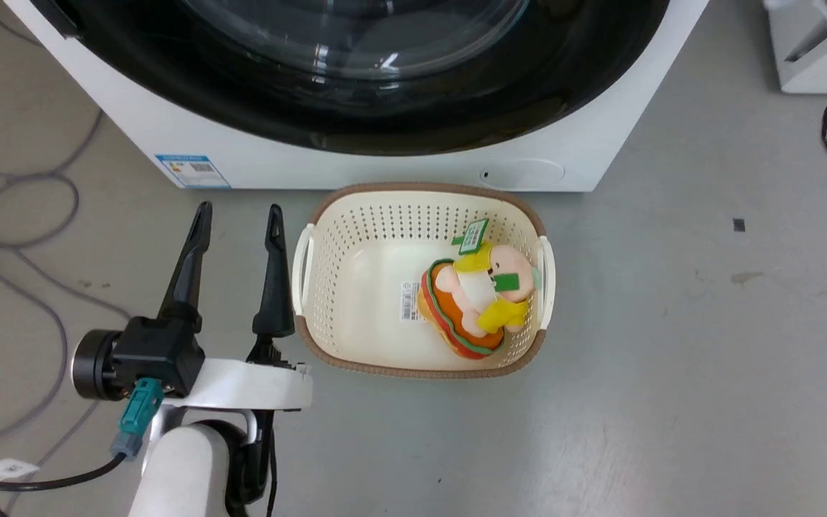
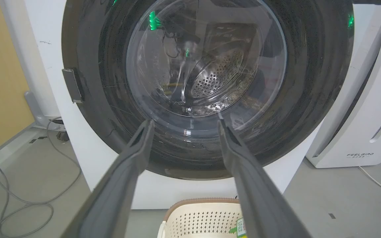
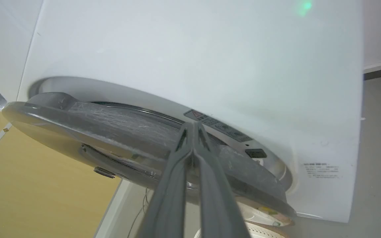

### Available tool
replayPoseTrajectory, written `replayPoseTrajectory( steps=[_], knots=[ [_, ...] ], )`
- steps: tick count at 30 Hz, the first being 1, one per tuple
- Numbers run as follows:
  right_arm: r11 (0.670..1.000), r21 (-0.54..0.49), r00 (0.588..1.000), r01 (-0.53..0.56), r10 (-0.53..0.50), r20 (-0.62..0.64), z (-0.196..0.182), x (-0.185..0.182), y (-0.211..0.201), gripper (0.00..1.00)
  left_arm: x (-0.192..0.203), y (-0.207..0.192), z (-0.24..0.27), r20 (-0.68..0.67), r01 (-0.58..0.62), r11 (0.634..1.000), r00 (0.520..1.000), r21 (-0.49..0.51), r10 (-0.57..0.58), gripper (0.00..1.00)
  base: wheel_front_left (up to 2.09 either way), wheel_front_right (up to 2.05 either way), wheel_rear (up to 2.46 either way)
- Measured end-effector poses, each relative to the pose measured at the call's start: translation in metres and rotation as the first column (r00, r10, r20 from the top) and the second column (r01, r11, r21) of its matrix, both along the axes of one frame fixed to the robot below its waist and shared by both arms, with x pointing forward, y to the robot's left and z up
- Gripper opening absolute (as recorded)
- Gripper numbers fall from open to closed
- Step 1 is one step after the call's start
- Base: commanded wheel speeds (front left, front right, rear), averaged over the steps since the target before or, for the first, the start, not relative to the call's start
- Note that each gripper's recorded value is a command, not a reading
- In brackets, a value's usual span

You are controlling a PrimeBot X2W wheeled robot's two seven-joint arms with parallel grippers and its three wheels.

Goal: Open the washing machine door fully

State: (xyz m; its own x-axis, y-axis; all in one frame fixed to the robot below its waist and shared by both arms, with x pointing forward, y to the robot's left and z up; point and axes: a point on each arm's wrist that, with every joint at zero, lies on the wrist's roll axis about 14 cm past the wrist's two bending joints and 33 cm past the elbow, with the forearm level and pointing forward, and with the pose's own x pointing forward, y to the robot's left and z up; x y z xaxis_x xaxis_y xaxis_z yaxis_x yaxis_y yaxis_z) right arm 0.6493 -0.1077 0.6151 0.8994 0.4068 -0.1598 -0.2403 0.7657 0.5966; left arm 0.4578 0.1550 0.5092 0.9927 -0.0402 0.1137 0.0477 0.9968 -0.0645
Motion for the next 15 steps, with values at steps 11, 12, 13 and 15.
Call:
replayPoseTrajectory(
  steps=[11, 12, 13, 15],
  knots=[
    [0.998, -0.037, 0.996, -0.052, 0.05, -0.068, -0.01, 0.025, 0.019, 0.0, 0.016, -0.001, -0.011, 0.001, -0.002, 1.0, 1.0, -0.014, 0.002, 1.0, 0.0, 0.0, 0.0],
    [0.998, -0.034, 0.996, -0.054, 0.052, -0.078, -0.01, 0.026, 0.019, 0.0, 0.017, 0.0, -0.013, 0.0, -0.005, 1.0, 1.0, -0.015, 0.005, 1.0, 0.0, 0.0, 0.0],
    [0.998, -0.032, 0.995, -0.053, 0.05, -0.087, -0.012, 0.028, 0.018, 0.0, 0.018, -0.001, -0.014, 0.0, -0.004, 1.0, 1.0, -0.017, 0.004, 1.0, 0.0, 0.0, 0.0],
    [0.998, -0.025, 0.993, -0.06, 0.058, -0.103, -0.015, 0.031, 0.022, 0.0, 0.02, -0.002, -0.016, -0.002, -0.002, 1.0, 1.0, -0.018, 0.002, 1.0, 0.0, 0.0, 0.0]
  ],
)
